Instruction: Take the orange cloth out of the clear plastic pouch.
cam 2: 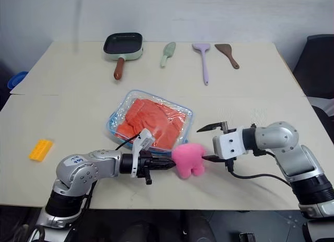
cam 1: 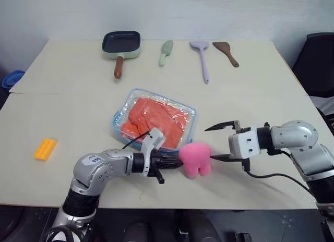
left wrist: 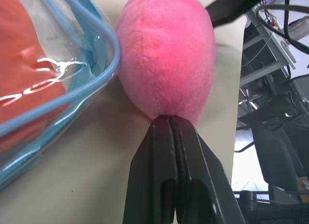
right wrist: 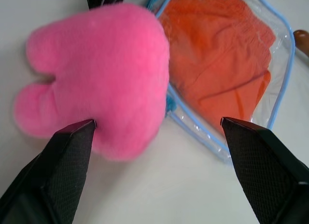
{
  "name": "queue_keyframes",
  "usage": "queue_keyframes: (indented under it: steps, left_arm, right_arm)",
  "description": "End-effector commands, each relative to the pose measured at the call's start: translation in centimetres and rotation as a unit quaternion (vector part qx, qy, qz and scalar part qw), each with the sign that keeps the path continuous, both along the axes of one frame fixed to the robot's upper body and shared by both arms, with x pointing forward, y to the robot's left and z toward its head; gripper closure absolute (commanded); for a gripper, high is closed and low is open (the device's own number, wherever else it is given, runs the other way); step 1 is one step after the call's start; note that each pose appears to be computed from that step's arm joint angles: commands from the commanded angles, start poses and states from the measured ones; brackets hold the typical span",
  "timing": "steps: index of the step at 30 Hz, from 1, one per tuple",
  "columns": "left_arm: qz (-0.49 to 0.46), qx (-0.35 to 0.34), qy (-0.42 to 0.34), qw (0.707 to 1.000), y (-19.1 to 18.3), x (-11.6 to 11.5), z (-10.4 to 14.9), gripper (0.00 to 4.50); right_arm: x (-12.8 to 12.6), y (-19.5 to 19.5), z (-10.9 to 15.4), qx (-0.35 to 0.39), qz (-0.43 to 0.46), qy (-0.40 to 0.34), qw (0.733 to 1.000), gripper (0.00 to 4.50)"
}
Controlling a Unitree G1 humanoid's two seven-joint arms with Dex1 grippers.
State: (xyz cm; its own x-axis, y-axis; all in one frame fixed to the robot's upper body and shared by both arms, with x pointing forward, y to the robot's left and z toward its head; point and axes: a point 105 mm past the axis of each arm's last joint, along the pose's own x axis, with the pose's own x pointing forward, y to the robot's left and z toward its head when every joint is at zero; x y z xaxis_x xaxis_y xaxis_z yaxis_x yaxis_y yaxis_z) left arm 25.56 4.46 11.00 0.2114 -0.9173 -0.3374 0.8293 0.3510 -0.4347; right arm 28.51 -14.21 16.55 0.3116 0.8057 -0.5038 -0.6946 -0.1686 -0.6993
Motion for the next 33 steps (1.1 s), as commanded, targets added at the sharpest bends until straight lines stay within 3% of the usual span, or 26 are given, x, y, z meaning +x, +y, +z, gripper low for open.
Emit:
queue_keyframes:
  steps: [1,8,21,33]
  left_arm:
    - [-0.009,-0.015,-0.027,0.999,-0.1,-0.1,0.6,4.09]
    - [-0.005,-0.022,-0.045,0.999,0.1,0.1,0.6,2.14]
    - [0.01,-0.013,-0.06,0.998,0.4,1.6,-0.1,2.14]
    - [-0.016,-0.051,-0.064,0.997,-2.1,1.7,1.5,2.14]
  right_arm:
    - [-0.5,0.6,1.0,0.021,0.003,-0.014,1.0,0.2]
    - [-0.7,0.4,0.9,0.022,-0.007,-0.009,1.0,0.2]
    - [-0.6,0.0,0.8,0.019,-0.017,-0.008,1.0,0.2]
    - [-0.6,0.2,0.8,0.02,-0.015,-0.007,1.0,0.2]
